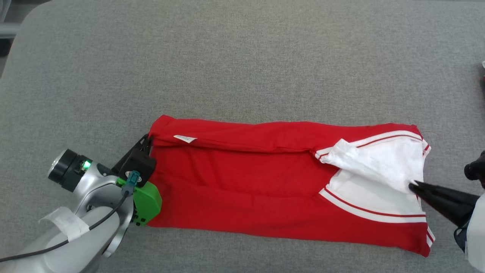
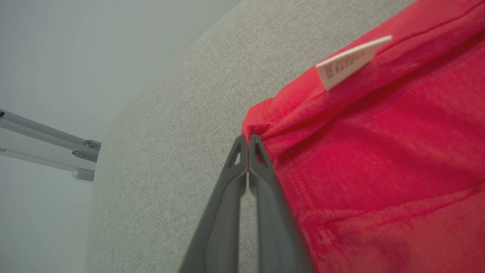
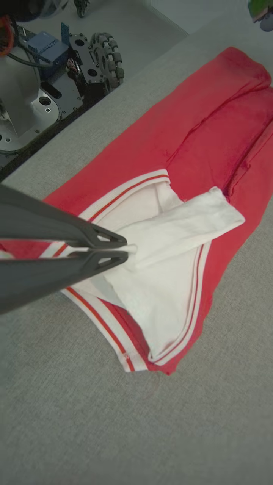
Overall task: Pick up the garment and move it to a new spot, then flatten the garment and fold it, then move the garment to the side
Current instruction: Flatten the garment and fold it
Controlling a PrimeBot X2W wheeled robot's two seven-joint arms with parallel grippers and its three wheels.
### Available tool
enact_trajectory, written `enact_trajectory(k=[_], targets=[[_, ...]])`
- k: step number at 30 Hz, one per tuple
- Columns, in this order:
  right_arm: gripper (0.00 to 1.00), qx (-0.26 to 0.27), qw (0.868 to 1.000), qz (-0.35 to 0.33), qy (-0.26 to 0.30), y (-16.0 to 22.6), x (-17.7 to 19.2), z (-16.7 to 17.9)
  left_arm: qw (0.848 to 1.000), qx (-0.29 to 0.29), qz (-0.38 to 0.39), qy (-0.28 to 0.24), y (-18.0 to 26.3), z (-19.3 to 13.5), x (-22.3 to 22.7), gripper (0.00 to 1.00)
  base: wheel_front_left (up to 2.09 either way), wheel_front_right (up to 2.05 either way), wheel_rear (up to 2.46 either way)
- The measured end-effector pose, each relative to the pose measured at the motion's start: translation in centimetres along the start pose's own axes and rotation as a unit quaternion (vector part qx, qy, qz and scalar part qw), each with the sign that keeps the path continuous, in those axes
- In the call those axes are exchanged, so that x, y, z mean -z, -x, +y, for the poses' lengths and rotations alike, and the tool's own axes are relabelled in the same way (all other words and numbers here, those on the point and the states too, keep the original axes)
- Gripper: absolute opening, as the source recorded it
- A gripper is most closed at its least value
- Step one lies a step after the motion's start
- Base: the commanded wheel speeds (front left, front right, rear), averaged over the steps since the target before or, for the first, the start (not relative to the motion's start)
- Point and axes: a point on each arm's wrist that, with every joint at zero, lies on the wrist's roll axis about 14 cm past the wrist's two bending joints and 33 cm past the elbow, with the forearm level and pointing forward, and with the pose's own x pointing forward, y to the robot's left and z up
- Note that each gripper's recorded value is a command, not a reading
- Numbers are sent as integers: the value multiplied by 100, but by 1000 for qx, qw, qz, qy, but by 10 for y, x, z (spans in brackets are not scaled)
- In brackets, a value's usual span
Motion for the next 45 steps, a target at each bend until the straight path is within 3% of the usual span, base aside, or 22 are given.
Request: enact_trajectory(k=[12,13,14,15,16,23,31,38,41,45], targets=[[0,-21,997,55,-42,13,23,20,1000,-12,14,17,15,-5,12,0,0,0,0],[0,-23,997,59,-48,13,25,22,1000,-11,16,18,16,-6,13,6,0,0,0],[0,-25,996,61,-53,12,27,24,1000,-9,19,20,17,-8,15,45,0,0,0],[69,-24,996,60,-56,12,27,24,999,-8,22,22,18,-9,16,100,0,0,0],[100,-22,996,67,-62,12,32,23,999,-9,22,25,18,-10,17,100,0,0,0],[100,-18,994,78,-78,11,39,27,998,-20,30,42,25,-11,22,100,0,0,0],[100,-1,997,17,-79,8,21,30,990,-92,-44,99,39,15,-5,100,0,0,0],[100,47,989,-99,-95,10,-6,23,953,-171,-137,212,61,42,-49,100,0,0,0],[100,65,980,-160,-103,11,-21,24,923,-204,-190,267,77,60,-72,100,0,0,0],[100,76,960,-236,-131,10,-37,33,897,-214,-211,323,97,61,-66,100,0,0,0]])
